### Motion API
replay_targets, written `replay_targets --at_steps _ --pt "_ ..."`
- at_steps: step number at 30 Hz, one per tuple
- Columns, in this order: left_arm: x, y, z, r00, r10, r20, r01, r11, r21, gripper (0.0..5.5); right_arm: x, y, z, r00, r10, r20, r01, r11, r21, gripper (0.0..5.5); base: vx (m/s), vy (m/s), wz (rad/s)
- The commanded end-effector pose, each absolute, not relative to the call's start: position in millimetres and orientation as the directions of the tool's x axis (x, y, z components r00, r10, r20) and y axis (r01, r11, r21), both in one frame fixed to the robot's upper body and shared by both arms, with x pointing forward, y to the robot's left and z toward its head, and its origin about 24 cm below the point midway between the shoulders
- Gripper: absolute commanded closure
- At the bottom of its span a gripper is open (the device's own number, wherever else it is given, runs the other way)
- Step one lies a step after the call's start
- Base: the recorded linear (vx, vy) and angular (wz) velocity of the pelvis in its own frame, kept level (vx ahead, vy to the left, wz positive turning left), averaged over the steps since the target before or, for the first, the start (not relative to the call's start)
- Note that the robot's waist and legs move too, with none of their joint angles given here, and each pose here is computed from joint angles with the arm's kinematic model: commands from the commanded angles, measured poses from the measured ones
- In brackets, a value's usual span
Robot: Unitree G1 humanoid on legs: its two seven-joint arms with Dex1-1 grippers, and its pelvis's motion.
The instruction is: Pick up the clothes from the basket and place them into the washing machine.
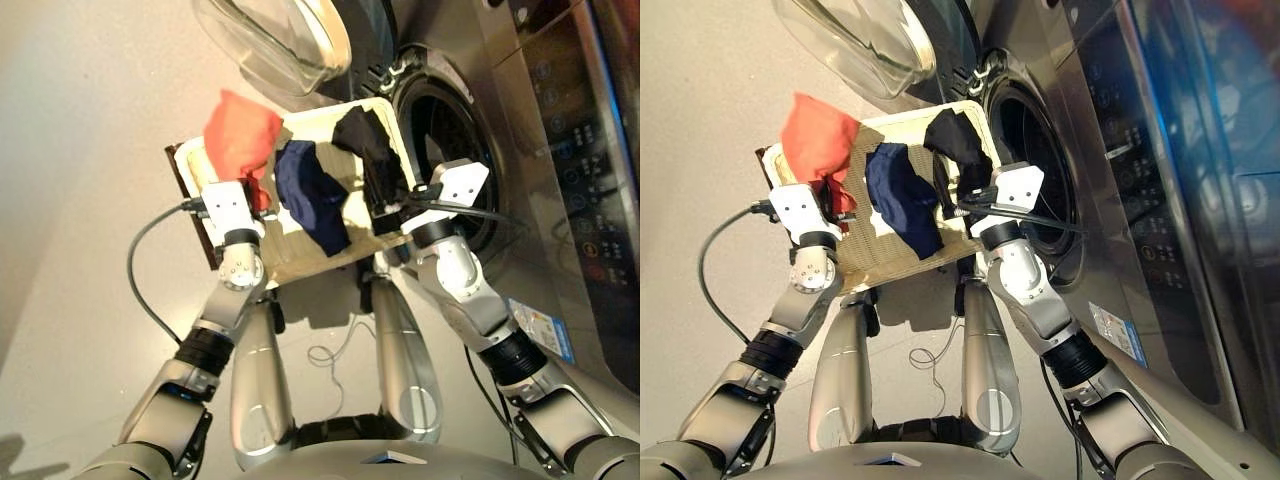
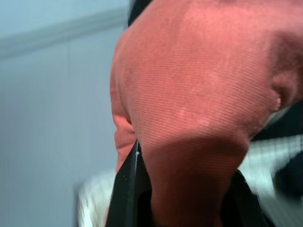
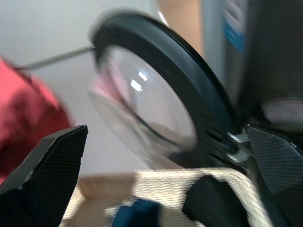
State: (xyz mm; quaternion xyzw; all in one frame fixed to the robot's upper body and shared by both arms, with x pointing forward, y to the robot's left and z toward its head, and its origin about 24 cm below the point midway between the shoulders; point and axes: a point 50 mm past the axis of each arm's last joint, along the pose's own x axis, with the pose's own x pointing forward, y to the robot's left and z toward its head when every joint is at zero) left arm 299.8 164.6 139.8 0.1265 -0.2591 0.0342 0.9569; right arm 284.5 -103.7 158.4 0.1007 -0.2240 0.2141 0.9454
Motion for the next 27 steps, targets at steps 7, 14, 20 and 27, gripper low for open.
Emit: replay_targets --at_steps 7,14,20,27 --pt "258.8 126.0 216.1 0.478 -0.510 0.715 -0.107 0.775 0.623 5.50 247.2 -77.3 249.2 0.412 0.604 0.682 -0.806 0.591 -0.037 0.00 0.044 0.008 -0.033" --pt "252.2 112.8 210.4 0.421 -0.654 0.629 -0.080 0.663 0.744 5.50 233.8 -52.7 267.0 0.252 0.737 0.628 -0.888 0.434 -0.153 0.00 0.022 0.006 -0.019" --pt "251.2 106.6 209.8 0.402 -0.685 0.608 -0.048 0.647 0.761 5.50 227.9 -34.8 277.8 0.178 0.755 0.631 -0.908 0.373 -0.190 0.00 0.000 0.000 0.000" --pt "247.8 99.4 214.7 0.380 -0.667 0.640 0.002 0.693 0.721 5.50 230.5 -23.8 277.9 0.183 0.749 0.637 -0.918 0.363 -0.162 0.00 0.000 0.000 0.000"
